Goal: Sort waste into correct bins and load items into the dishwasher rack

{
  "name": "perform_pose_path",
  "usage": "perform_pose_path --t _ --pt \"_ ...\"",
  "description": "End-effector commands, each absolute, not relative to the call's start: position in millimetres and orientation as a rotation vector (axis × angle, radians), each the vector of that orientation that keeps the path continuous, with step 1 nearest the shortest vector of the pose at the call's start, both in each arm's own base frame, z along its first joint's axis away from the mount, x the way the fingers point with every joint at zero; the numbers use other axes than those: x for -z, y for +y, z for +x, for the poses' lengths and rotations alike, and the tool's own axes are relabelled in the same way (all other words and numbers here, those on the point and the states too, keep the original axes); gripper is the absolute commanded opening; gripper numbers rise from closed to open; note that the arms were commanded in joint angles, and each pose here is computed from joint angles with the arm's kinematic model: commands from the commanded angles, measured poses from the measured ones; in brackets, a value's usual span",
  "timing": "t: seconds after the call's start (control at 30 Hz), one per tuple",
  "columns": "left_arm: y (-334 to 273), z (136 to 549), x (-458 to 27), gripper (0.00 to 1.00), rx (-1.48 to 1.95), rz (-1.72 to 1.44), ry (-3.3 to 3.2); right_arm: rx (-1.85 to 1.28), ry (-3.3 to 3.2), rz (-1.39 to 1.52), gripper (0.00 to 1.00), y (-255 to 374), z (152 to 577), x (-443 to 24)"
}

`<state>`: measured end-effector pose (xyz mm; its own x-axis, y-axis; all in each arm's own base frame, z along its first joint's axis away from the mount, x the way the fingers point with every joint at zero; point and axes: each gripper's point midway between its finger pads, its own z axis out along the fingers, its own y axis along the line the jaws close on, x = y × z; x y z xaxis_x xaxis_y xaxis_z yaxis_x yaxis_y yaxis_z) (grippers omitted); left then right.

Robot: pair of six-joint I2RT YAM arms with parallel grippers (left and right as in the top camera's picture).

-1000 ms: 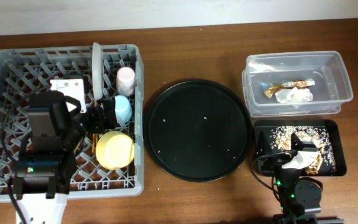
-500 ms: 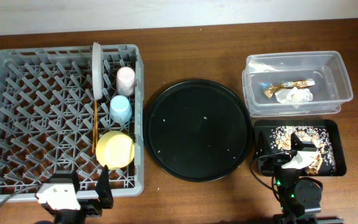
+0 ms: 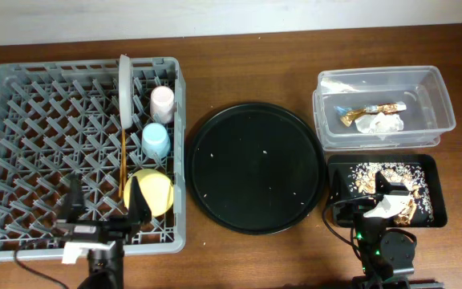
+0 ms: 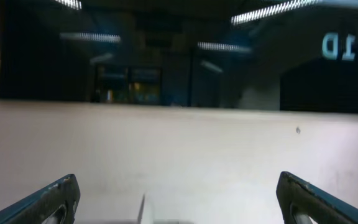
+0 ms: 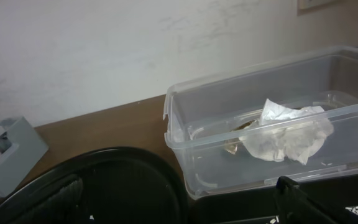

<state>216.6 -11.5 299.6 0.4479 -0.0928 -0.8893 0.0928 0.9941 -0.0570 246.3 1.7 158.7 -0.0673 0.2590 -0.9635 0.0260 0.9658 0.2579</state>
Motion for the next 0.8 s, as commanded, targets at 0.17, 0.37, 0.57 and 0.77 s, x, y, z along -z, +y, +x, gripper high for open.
perform_pose_path --t 0.17,0.37,0.57,0.77 --pt "7.1 246.2 -164.5 0.99 0.043 -0.129 1.612 -0.194 1.639 0.217 0.99 2.7 246.1 -155.6" --pt "6.8 245.8 -157.8 0.99 0.014 -0.098 1.641 -0.194 1.639 0.217 0.99 2.7 246.1 -155.6" --pt "7.1 245.8 -157.6 0.99 0.013 -0.099 1.642 -0.194 1.639 0.217 0.99 2.7 246.1 -155.6" --pt "7.1 245.8 -157.6 0.99 0.013 -0.099 1.642 -0.194 1.639 0.217 0.99 2.7 246.1 -155.6"
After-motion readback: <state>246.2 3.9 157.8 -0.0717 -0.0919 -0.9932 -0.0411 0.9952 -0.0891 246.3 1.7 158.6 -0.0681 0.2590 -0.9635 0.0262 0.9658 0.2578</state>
